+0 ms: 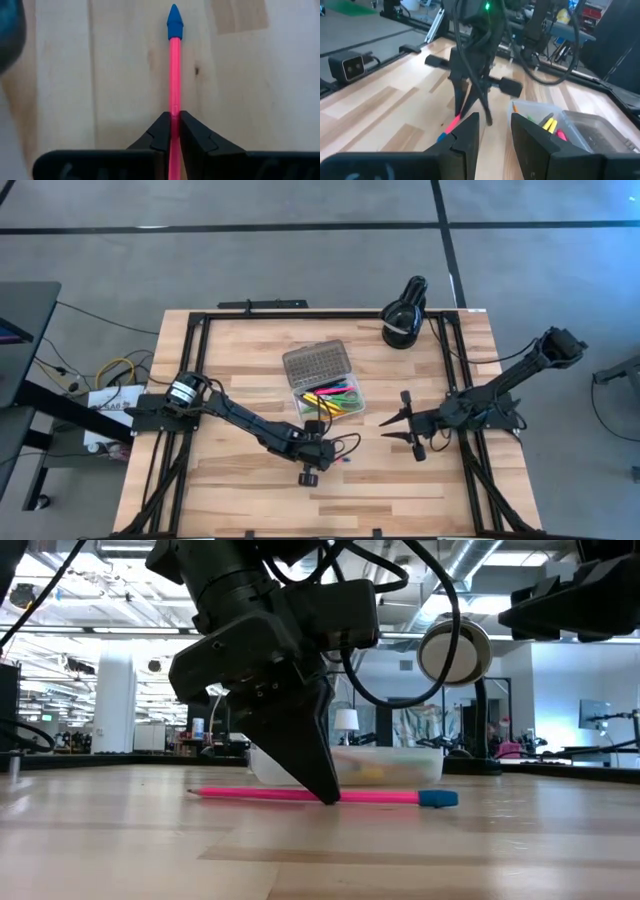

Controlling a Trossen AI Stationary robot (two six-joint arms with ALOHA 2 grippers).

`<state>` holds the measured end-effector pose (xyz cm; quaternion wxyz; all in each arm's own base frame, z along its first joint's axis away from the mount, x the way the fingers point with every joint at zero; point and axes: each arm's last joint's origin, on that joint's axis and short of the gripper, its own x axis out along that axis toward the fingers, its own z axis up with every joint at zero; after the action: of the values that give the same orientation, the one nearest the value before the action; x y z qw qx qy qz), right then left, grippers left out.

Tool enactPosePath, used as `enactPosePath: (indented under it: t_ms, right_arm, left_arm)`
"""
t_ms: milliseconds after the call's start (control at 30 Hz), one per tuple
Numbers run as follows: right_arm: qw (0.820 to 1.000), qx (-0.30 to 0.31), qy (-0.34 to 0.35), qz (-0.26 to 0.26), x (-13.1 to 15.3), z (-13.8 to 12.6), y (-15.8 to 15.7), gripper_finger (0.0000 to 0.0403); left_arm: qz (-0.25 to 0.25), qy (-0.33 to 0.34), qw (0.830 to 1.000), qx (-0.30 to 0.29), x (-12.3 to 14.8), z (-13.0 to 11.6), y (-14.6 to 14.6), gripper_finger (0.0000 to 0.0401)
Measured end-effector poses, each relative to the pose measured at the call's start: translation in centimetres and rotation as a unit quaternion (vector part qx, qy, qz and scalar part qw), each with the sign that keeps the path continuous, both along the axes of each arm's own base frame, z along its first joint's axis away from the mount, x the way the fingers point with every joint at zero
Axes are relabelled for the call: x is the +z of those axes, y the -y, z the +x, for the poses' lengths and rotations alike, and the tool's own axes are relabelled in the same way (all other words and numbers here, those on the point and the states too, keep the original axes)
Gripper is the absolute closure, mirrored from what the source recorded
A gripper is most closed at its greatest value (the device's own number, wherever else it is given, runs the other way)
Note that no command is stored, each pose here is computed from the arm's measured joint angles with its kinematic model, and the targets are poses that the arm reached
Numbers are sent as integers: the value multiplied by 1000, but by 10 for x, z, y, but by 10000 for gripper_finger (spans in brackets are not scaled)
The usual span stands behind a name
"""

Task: Pick & place school supplies into a supply box
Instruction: Put the pink pen into the transparent supply box

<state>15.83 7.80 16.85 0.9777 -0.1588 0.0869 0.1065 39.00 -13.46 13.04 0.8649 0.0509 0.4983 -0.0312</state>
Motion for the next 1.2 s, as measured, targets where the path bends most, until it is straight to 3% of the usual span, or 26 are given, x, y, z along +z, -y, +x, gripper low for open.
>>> enactPosePath:
  t_ms: [233,600,833,1067,1200]
  right_arm:
    - [1000,-1,-9,-5,-4,2,-1,296]
    - [1000,-2,-12,-1,-4,2,-1,296]
    - [1000,-2,-12,1,-4,2,-1,296]
    - [1000,-5,-19,17,-5,2,-1,296]
    - [999,-6,-26,19,-6,1,-1,296]
  left_arm:
    - [44,-3,999,1,20,7,4,386]
    - [170,-15,984,40,62,14,-1,387]
    - [226,2,972,68,82,28,-31,386]
    - [218,-17,966,139,81,39,-93,384]
    - [165,-28,973,160,80,41,-121,385]
